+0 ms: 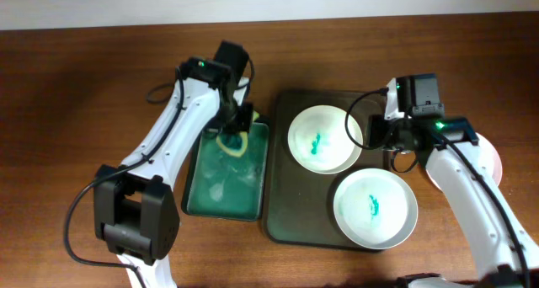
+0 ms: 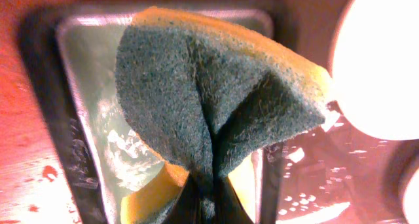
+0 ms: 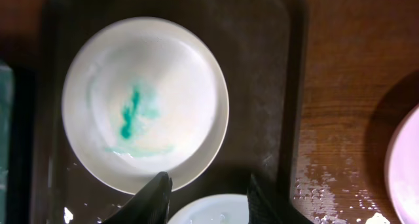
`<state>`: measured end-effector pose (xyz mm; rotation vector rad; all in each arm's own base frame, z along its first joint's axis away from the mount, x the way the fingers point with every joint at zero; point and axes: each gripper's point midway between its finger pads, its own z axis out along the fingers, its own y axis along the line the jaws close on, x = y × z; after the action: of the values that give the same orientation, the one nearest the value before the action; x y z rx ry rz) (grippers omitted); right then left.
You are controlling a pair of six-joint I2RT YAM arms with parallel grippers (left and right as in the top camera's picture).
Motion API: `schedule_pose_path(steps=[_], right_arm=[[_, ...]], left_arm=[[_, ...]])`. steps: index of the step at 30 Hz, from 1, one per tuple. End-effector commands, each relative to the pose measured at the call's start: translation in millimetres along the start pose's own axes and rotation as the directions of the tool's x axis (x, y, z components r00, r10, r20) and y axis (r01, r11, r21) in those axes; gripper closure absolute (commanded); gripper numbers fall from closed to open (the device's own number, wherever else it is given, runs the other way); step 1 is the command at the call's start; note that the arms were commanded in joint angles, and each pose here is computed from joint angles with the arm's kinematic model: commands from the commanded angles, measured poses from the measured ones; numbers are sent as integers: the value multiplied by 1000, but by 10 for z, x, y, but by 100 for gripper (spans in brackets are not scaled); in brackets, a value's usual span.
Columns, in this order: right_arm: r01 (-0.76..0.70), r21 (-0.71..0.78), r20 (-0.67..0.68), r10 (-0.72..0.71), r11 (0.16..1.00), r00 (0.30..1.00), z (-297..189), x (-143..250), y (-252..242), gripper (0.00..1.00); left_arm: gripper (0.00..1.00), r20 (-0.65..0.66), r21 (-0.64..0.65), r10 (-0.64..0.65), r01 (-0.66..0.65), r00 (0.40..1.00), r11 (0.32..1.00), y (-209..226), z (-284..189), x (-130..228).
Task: Clean dirty plates on tray and stack at the side
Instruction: 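Dip sponge in soapy water and lift it with left gripper, then scrub the held plate with the sponge in left gripper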
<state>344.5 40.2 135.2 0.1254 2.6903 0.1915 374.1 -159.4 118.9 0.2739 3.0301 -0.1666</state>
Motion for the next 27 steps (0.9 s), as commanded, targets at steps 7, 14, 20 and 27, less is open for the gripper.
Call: schedule_pose_path(steps=[7,14,20,27], right_arm=[[-96,-187,-145,69,978,987,678,47,-181,67],[-87,-165,-252,43,982,967,1221,289,-205,77],[-109,-165,-316,52,980,947,1296,446,-207,96],[-126,-154,-368,61,980,928,1252,571,-210,96]], left_arm=[[100,171,196,41,-75,984,978,-484,-314,-398],[100,280,231,147,-215,949,949,-1188,-307,-482],[100,210,274,111,-167,971,947,-1511,205,-482],[100,9,446,89,-83,996,891,-2000,1016,-229]])
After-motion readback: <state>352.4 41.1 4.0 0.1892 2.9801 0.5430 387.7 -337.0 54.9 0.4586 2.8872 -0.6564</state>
